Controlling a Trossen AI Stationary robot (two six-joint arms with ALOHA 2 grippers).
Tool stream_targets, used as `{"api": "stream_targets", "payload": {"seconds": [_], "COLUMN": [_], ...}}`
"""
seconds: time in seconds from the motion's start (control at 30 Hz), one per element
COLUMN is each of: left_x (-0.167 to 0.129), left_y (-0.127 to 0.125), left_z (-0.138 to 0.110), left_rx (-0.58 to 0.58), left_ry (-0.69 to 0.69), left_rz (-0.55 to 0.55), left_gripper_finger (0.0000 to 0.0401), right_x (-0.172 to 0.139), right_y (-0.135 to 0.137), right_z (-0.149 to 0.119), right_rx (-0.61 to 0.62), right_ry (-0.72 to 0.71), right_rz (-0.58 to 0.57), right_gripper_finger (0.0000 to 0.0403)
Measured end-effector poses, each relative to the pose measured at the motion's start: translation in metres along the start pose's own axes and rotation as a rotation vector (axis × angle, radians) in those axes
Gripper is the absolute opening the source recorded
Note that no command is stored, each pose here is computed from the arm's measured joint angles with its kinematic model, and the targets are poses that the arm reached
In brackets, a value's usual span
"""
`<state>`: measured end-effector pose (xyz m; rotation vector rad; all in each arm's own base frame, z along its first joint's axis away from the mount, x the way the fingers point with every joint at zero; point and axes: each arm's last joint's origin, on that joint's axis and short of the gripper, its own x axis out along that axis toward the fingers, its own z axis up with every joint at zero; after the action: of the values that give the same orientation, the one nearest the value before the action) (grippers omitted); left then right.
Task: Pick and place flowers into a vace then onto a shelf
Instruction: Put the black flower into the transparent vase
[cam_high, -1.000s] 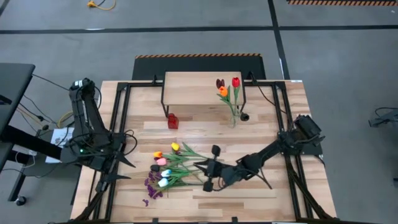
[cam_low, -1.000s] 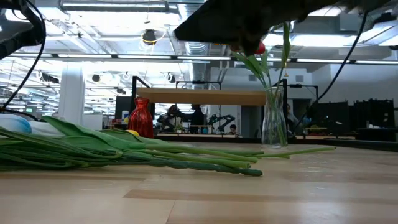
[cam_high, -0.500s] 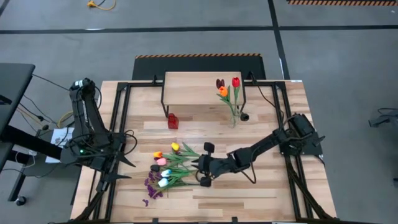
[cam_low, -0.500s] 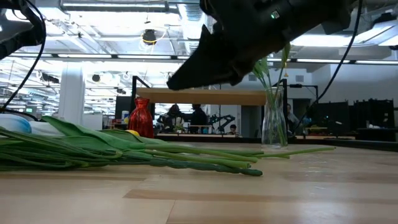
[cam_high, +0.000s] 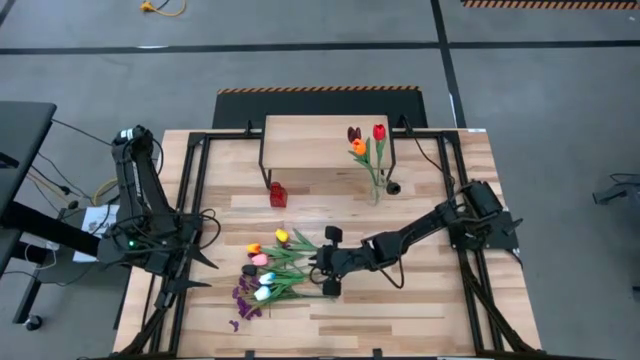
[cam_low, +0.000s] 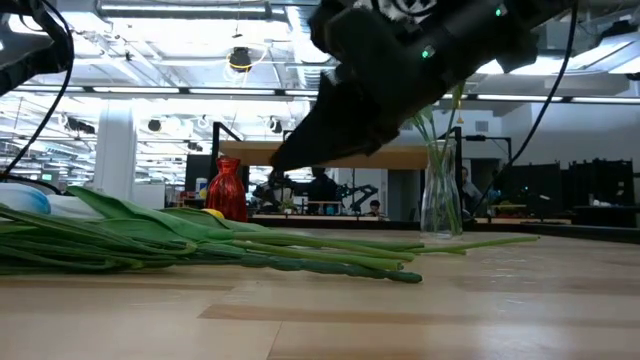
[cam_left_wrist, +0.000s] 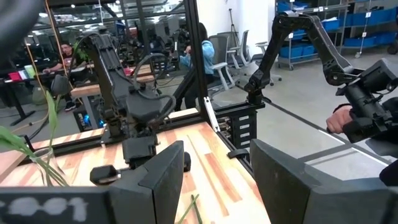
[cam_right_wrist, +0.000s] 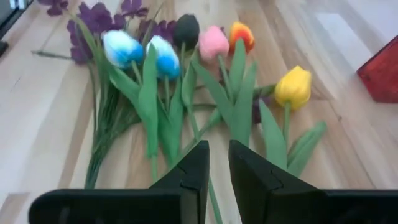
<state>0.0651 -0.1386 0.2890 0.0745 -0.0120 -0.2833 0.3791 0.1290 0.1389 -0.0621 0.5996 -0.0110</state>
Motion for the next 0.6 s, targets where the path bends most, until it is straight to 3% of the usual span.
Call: {"api": "stream_targets", "payload": {"seconds": [0.2,0.33,0.6], "left_x": [0.0,0.0,0.0], "left_y": [0.0,0.0,0.0], "left_z": [0.0,0.0,0.0], "left_rx": [-0.001,-0.001,-0.008], "left_ry": [0.0,0.0,0.0], "left_rz": [0.0,-0.001,-0.003], "left_gripper_finger": [0.0176,0.0176,0.0176], "right_x": [0.01,0.027,0.039], "right_y": [0.005,0.007,0.004], "right_z": [-0.004,-0.017,-0.014], "right_rx": [-0.021,-0.042,-0.059], "right_ry": [-0.004,0.048,0.072], "right_rz": [0.061,0.053,0.043], "right_gripper_finger": [0.0056,0.0056,0.0056]}}
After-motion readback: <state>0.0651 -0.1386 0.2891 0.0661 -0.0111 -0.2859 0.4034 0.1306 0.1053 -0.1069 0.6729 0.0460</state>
